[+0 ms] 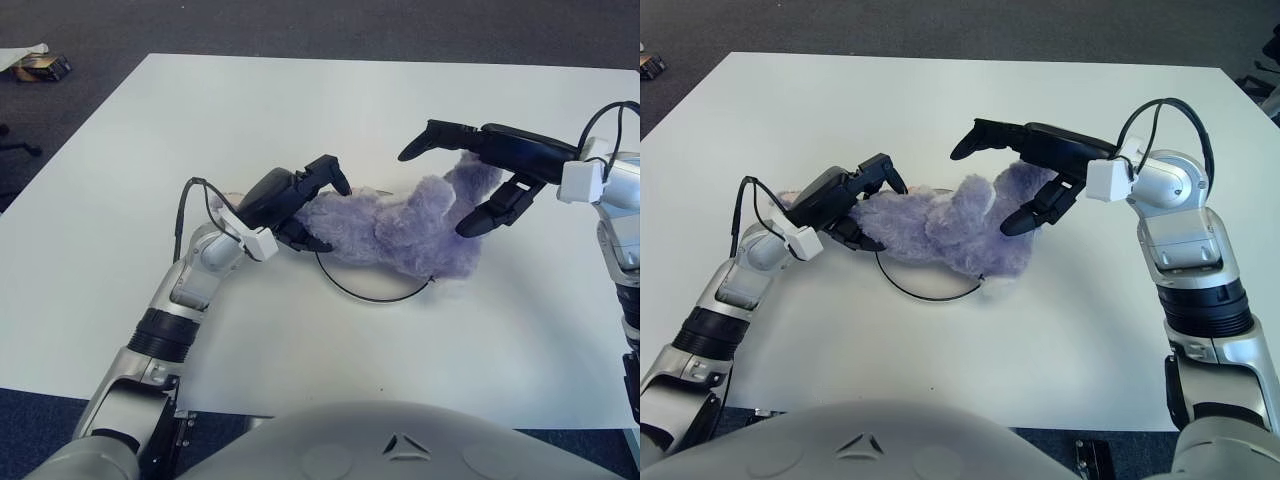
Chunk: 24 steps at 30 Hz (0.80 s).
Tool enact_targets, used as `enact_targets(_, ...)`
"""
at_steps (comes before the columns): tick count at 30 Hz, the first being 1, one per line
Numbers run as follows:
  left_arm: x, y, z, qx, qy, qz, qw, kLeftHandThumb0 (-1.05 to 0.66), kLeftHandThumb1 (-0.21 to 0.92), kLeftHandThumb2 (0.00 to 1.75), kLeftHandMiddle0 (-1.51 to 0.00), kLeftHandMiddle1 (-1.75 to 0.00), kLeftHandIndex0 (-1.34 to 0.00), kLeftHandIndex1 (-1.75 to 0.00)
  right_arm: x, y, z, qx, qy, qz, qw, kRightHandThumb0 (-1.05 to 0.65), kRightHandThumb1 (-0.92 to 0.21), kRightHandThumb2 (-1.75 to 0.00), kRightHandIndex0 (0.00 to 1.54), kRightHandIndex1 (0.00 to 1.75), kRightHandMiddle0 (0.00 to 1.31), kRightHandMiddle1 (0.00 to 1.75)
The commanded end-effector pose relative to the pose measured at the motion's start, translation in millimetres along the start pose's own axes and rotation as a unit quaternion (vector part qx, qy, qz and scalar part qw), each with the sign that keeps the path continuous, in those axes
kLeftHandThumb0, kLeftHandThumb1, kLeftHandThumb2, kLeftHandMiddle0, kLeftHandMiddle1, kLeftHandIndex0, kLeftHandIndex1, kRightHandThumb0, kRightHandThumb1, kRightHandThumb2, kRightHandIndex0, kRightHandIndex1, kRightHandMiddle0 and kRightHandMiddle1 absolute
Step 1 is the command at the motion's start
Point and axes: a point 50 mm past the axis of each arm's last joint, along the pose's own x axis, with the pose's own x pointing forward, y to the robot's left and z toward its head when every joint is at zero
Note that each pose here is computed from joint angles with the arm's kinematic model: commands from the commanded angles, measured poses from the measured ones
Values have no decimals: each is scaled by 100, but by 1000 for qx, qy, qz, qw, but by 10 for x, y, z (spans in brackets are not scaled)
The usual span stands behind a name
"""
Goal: Put the doll into the plate.
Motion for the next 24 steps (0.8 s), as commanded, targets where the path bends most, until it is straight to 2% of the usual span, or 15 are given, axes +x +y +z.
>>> enact_targets(1, 31, 60, -3, 8, -11, 12, 1000, -93, 92, 88, -80, -175, -7, -174, -27, -72, -2, 2, -13, -12, 1000, -92, -68, -51, 4, 44, 0, 87)
enact_targets(7, 6, 143, 36, 0, -15, 14, 1000, -101, 92, 92, -67, -175, -1, -166, -51, -98, -56, 35, -14, -6, 999, -91, -66, -49, 4, 44, 0, 90)
enact_targets(15, -28, 173, 20, -18, 18, 11, 1000, -105, 92, 99, -70, -175, -6, -161, -71, -121, -88, 60, -14, 3, 998, -90, -63, -50, 3, 42, 0, 92)
enact_targets(24, -43, 201, 11, -27, 26, 23, 999, -105, 92, 99, -63, -175, -10, -159, -97, -153, -104, 70, -5, 10, 997, -85, -52, -61, 0, 53, 0, 96)
